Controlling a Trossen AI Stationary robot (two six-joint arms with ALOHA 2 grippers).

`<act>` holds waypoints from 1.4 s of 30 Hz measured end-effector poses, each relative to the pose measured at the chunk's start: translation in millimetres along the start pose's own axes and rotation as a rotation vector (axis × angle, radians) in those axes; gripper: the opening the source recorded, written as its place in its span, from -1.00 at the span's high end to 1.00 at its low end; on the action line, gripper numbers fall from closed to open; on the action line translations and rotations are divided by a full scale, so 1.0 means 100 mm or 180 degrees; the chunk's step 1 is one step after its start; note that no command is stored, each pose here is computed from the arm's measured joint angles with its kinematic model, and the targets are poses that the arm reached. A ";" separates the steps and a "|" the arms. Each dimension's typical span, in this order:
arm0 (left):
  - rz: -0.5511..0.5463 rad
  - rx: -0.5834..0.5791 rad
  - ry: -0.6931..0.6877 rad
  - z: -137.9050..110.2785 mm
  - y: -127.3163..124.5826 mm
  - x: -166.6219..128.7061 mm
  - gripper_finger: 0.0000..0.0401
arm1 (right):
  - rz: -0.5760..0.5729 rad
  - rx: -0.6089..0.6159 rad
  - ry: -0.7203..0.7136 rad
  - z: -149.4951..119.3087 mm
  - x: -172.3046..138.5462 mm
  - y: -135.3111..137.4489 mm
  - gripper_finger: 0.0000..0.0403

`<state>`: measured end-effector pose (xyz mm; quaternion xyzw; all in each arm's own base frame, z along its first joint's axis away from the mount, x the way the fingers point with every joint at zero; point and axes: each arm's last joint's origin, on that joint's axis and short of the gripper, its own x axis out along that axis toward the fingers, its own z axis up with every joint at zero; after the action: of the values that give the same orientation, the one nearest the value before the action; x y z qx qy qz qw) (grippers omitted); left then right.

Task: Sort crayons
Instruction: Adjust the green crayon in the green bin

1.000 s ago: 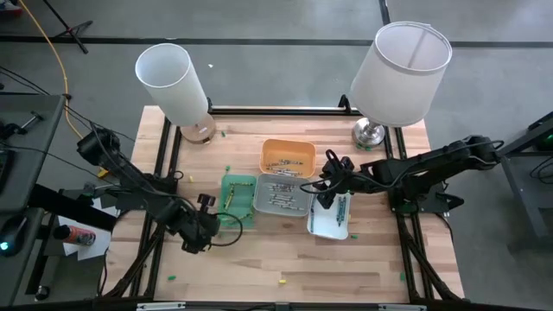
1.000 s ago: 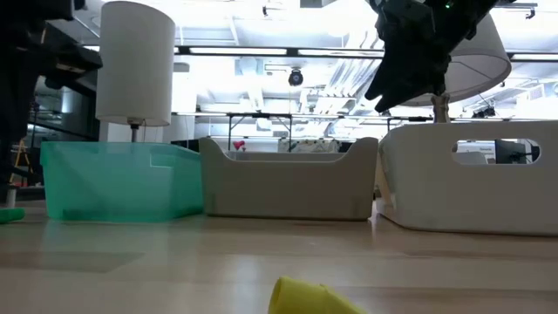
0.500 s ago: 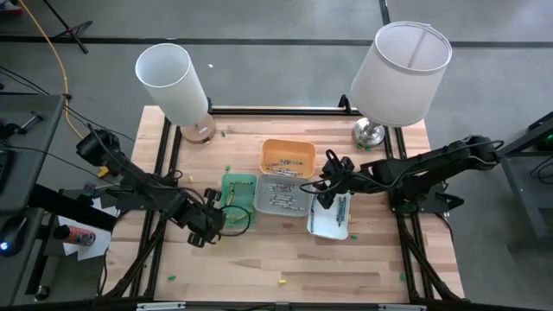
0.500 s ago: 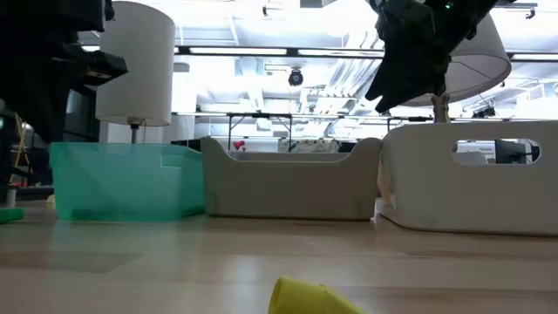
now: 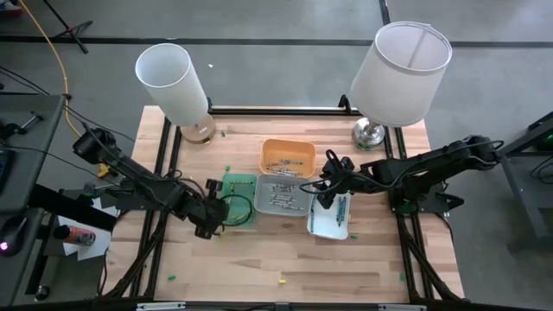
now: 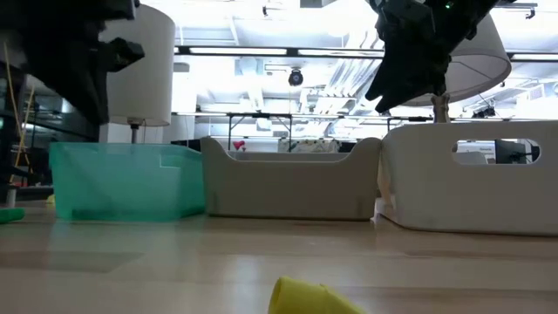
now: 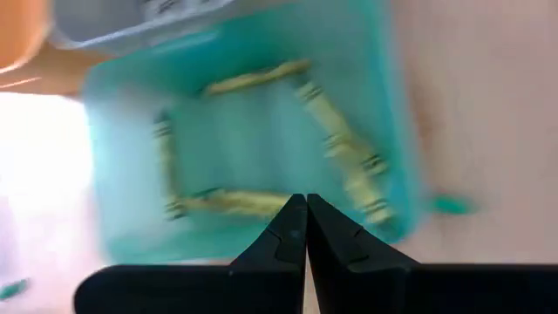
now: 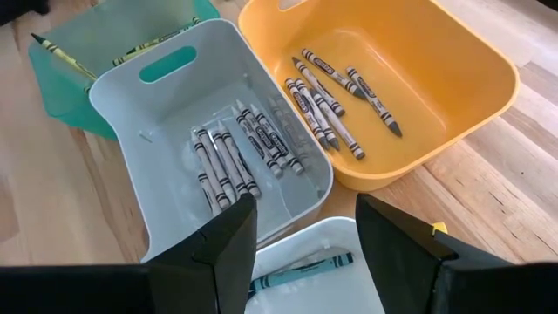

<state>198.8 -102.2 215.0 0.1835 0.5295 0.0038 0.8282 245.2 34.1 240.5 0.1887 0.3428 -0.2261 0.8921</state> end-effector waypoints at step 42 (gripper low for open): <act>-0.0359 0.0259 -0.0114 -0.08 0.00 0.09 1.00 | 0.0023 0.0065 0.0007 0.00 0.00 0.00 0.06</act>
<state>196.0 -98.1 204.4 0.1869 0.5239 -0.0677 0.8283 245.5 34.3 240.5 0.1992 0.3407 -0.2261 0.8906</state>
